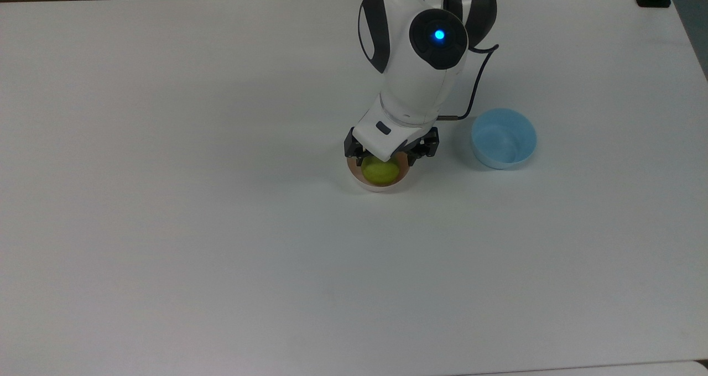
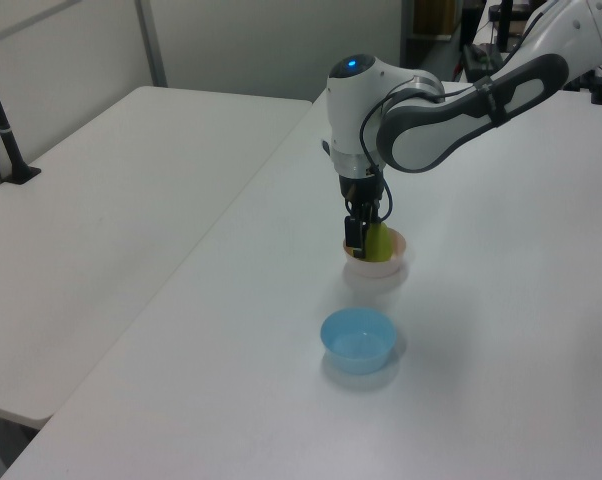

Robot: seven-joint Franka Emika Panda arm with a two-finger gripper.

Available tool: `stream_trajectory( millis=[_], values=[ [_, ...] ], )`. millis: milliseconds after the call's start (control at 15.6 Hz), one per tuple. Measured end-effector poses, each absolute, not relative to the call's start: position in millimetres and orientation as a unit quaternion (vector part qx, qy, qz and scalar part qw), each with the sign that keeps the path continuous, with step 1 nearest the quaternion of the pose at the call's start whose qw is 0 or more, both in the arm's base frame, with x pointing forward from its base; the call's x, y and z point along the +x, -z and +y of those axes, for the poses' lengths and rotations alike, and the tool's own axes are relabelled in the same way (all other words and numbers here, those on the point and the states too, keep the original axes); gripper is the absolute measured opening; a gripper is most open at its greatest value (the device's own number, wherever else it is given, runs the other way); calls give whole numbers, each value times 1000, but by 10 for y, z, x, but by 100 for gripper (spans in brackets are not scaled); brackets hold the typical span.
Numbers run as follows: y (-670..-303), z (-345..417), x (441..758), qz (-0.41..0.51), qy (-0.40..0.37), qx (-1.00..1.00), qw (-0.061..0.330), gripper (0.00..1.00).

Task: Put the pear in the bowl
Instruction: 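Open the gripper to release the pear and raise the gripper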

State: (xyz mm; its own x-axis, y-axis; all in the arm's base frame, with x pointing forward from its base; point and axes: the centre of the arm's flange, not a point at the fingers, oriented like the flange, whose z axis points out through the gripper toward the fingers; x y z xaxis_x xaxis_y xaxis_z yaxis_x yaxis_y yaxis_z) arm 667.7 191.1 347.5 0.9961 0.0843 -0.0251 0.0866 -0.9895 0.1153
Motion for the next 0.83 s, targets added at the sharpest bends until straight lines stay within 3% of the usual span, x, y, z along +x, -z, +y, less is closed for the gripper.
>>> stream_trajectory(
  millis=[256, 831],
  values=[
    [-3666, 1853, 6719, 37, -5, 998, 55, 100],
    [-4909, 943, 6461, -16, 6, 999, 44, 100]
  ],
)
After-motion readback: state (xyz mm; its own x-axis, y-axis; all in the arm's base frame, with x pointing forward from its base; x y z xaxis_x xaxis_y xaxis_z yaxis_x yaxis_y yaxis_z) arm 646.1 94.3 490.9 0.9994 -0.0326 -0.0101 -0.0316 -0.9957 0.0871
